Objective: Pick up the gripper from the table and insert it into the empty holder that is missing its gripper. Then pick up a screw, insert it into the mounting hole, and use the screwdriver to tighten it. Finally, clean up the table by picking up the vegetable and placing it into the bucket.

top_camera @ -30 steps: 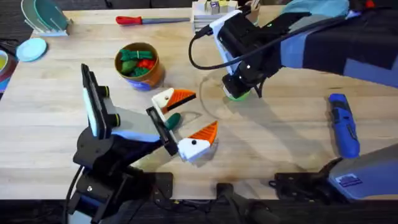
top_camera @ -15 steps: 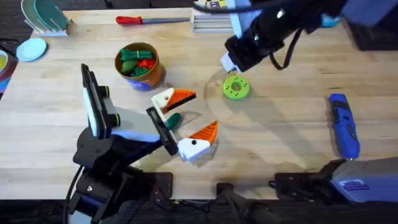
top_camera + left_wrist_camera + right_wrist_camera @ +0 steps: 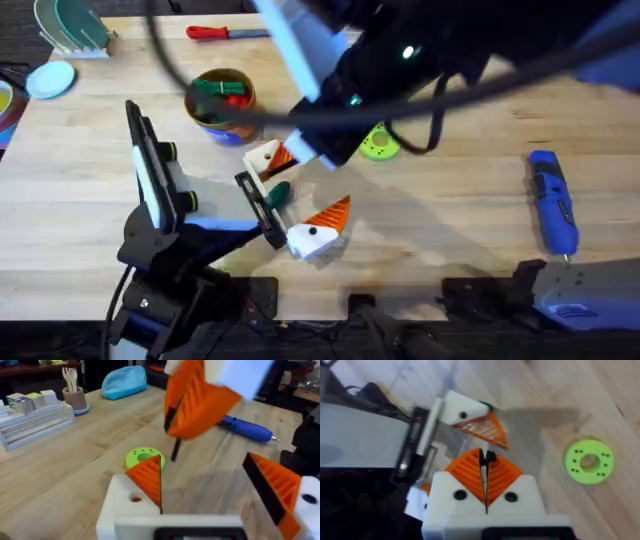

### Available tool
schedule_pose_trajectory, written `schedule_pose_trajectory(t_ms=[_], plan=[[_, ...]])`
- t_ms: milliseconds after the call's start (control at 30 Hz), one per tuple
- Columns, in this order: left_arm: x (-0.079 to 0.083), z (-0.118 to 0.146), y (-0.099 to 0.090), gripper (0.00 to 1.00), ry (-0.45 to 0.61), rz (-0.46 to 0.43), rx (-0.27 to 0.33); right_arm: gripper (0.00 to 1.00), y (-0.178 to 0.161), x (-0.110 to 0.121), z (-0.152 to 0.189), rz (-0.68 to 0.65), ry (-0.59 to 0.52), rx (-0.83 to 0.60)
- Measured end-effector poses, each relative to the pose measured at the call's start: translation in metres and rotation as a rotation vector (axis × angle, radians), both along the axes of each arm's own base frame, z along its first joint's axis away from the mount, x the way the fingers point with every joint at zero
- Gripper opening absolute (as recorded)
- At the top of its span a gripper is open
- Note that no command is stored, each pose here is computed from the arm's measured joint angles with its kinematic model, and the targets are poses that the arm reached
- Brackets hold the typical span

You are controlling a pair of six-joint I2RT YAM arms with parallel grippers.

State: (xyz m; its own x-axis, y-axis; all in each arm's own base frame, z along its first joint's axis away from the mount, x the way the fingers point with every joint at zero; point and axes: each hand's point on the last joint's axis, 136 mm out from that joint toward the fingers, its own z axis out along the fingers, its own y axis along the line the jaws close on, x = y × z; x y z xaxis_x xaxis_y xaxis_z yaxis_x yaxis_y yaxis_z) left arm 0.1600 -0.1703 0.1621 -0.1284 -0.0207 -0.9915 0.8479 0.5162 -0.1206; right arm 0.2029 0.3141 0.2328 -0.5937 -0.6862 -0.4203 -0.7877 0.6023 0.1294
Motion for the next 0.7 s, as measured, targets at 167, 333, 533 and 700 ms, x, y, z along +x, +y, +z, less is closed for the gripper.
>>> schedule_pose_trajectory(t_ms=[167,333,533,700], plan=[[0.000,0.000,0.000,0.991,-0.009,-0.001,0.006,0.007,0.022,-0.012,0.006,0.029,-0.013,0.055],[0.000,0.000,0.000,0.991,-0.013,-0.001,0.008,0.007,0.030,-0.018,0.007,0.037,-0.006,0.059],[0.000,0.000,0.000,0.991,-0.016,-0.001,0.009,0.007,0.043,-0.011,0.008,0.033,-0.010,0.064],[0.000,0.000,0.000,0.991,-0.016,-0.001,0.009,0.007,0.043,-0.004,0.012,0.017,-0.046,0.057]])
